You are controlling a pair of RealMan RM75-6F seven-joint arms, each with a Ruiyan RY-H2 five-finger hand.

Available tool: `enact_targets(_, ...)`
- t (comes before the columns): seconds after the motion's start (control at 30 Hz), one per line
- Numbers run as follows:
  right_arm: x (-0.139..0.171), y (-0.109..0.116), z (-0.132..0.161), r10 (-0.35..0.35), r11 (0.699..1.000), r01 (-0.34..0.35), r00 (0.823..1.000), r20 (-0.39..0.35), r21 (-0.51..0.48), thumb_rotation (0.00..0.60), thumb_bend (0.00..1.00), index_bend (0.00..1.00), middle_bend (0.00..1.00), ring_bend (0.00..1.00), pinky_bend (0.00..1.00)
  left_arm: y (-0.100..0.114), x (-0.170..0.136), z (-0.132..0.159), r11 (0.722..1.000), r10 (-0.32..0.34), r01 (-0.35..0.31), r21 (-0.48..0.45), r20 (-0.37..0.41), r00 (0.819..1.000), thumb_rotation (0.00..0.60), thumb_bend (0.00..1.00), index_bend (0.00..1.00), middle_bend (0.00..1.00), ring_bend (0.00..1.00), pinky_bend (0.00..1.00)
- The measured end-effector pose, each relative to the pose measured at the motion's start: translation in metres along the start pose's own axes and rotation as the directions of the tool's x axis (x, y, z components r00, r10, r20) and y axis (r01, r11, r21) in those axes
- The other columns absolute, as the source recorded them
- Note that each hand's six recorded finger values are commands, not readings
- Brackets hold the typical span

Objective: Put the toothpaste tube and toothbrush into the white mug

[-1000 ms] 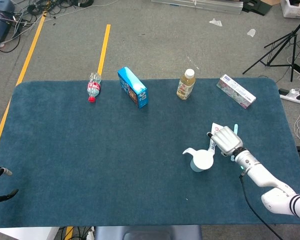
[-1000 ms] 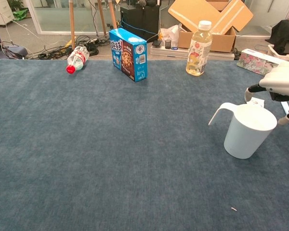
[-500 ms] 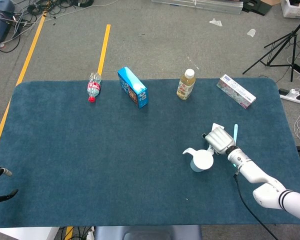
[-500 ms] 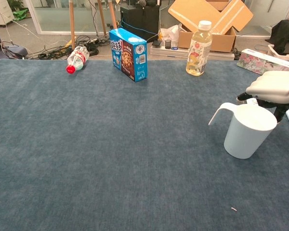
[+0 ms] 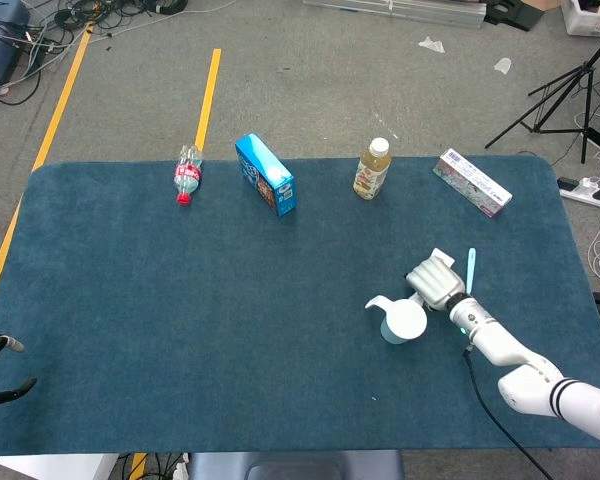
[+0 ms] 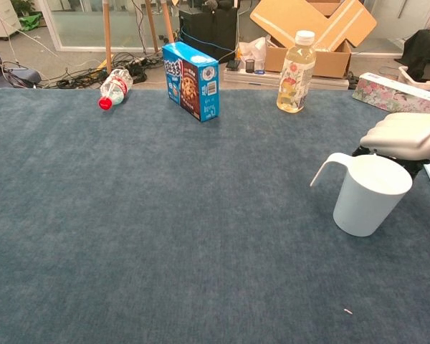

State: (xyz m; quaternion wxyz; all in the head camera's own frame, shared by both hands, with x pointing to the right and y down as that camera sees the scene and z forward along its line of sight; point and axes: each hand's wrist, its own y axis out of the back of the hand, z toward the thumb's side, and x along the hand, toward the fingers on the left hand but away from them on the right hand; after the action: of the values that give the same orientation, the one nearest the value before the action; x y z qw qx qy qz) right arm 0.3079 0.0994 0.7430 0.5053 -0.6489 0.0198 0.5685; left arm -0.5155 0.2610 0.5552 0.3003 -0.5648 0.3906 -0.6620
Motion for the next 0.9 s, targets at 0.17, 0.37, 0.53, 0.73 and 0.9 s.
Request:
enact_targets(0.17,-0.001,-0.002,0.001,0.007,1.0,-0.007,1.0,0.004,-0.001,0.6,0.25,0.58,1.0,1.0,1.0,0.0,0.0,0.0,1.0,0.0,0.0,0.0,0.001,1.0,0.6,0.0,0.43,0.4,0.31,0.35)
enact_targets(0.37,-0.003,-0.004,0.0,0.016,1.0,-0.015,1.0,0.012,-0.003,0.6,0.28,0.65,1.0,1.0,1.0,0.0,0.0,0.0,1.0,0.001,-0.001,-0.002,0.001,1.0,0.6,0.0,0.43,0.4,0.31,0.35)
enact_targets(0.53,-0.002,-0.003,-0.001,0.011,1.0,-0.01,1.0,0.021,-0.024,0.6,0.28,0.68,1.0,1.0,1.0,0.0,0.0,-0.001,1.0,0.001,-0.001,-0.002,0.0,1.0,0.6,0.0,0.43,0.4,0.31,0.35)
enact_targets(0.73,0.002,0.002,-0.01,-0.019,0.997,0.023,0.999,0.049,-0.075,0.6,0.29,0.7,1.0,1.0,1.0,0.001,0.0,0.0,1.0,0.002,-0.002,-0.003,0.002,1.0,0.6,0.0,0.43,0.4,0.31,0.35)
enact_targets(0.9,0.01,0.012,-0.024,-0.068,0.99,0.078,0.994,0.089,-0.119,0.6,0.31,0.71,1.0,1.0,1.0,0.0,0.0,0.0,1.0,0.0,0.0,-0.001,0.002,1.0,0.6,0.0,0.43,0.4,0.31,0.35)
